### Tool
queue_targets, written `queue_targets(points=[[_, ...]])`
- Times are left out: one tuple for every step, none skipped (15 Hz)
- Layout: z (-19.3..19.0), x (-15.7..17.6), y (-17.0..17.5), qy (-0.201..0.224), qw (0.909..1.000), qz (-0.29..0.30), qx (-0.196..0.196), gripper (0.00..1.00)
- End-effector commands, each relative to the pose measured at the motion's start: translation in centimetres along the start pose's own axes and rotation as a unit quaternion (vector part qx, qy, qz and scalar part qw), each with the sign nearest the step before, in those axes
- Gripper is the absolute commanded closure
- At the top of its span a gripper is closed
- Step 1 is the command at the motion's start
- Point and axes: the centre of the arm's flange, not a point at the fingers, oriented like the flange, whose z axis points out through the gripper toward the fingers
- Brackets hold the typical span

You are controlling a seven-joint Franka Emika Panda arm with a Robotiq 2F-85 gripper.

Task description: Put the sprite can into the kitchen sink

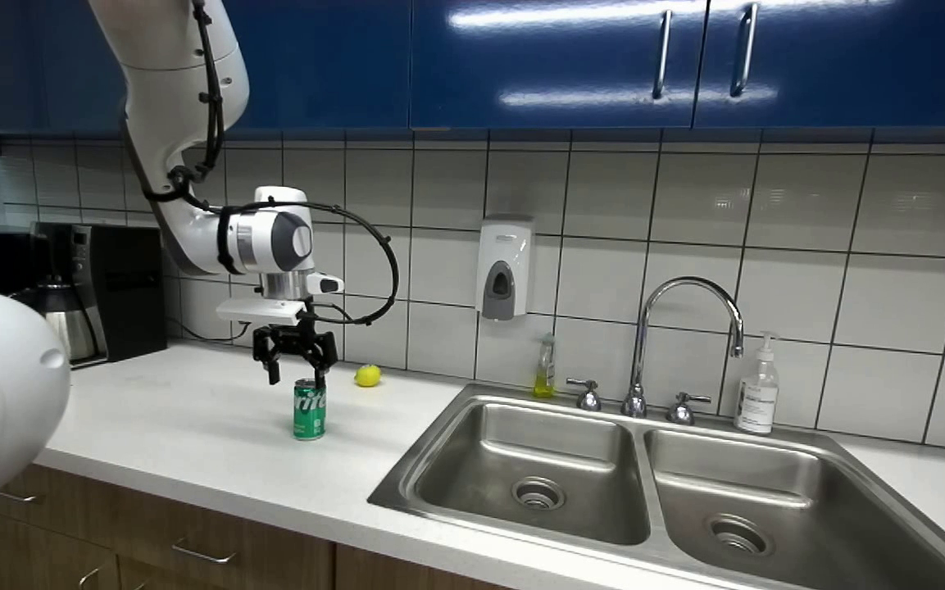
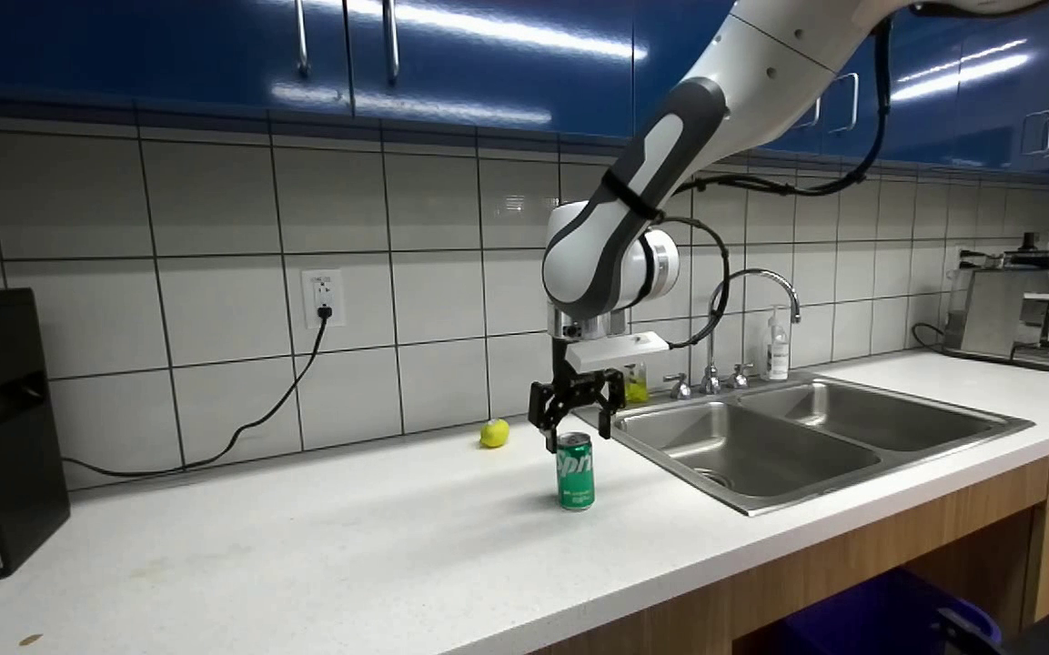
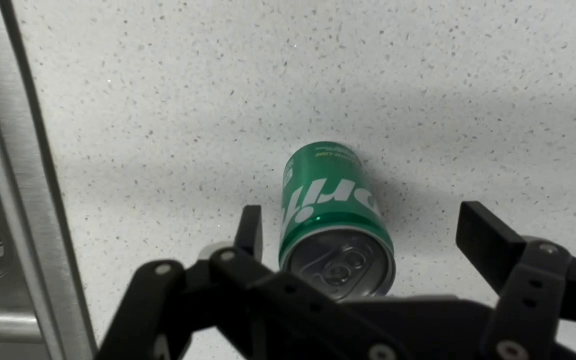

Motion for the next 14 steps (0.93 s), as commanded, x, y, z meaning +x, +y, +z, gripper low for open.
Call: queue_targets(points=[[0.3,0.7,-0.6,-0.008,0.9999,0.009,0.003,0.00],[0.6,0.7,-0.4,-0.008,0.9999,0.009,0.001,0.00],[0.8,0.8,-0.2,-0.008,0.9999,0.010,-0.003,0.00],[1.0,0.9,-0.1,-0.009,0.9999,0.011,-0.003,0.00],[1.2,1.0,0.0,-0.010,0.9999,0.011,-0.002,0.00],[1.4,1.2,0.1,-0.008,0.9999,0.012,-0.003,0.00],[1.6,1.3,0.1,-0.007,0.9999,0.014,0.000,0.00],[1.7,1.6,0.1,-0.006,0.9999,0.015,0.003,0.00],[1.8,1.7,0.1,-0.005,0.9999,0.016,0.002,0.00],[1.9,1.9,0.1,-0.005,0.9999,0.016,0.002,0.00],[1.9,2.1,0.0,-0.004,0.9998,0.016,0.003,0.00],[2.0,2.3,0.0,-0.003,0.9999,0.016,0.001,0.00],[2.1,2.5,0.0,-0.002,0.9999,0.016,0.002,0.00],[2.2,2.6,0.1,-0.001,0.9998,0.017,0.002,0.00]])
